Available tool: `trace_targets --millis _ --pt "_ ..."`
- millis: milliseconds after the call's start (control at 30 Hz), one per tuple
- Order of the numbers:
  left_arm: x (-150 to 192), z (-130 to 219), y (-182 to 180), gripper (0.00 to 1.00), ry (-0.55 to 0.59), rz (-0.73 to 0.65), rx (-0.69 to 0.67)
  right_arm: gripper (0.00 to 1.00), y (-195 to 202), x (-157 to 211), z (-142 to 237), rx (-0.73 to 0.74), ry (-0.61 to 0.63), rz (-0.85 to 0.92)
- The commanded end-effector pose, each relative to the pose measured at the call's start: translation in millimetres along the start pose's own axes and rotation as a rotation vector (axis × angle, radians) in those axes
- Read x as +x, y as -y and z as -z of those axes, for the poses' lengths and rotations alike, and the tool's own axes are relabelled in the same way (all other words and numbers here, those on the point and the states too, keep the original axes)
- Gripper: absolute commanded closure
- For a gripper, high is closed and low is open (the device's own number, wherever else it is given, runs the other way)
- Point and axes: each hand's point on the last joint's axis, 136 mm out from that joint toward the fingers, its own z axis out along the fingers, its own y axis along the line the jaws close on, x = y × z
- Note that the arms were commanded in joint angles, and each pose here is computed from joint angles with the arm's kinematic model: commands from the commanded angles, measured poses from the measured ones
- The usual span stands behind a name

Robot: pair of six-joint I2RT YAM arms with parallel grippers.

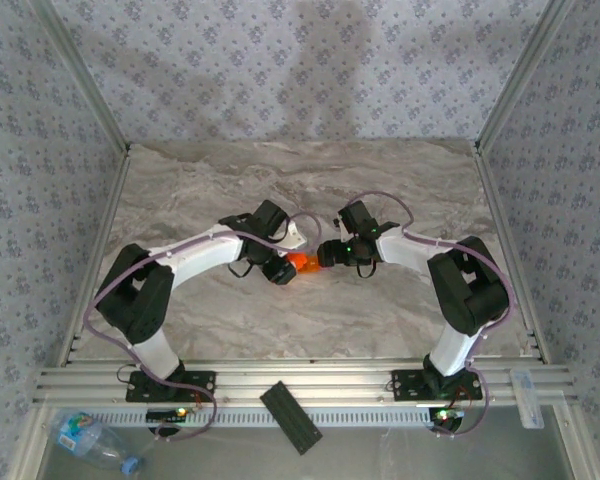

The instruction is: Sort the pills into containers

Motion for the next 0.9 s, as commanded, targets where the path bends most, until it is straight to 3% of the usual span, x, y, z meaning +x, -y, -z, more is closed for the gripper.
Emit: trace_targets --millis 0,867 --pt "-4.0 4.6 -1.2 1.00 -0.022 -0.029 -0.008 0.20 4.2 6.2 -4.9 0.010 -0.026 0.003" --pt "-3.9 2.4 -7.7 1.00 -0.099 -0.064 -0.023 0.20 4.5 10.1 -10.3 0.004 -0.042 -0.005"
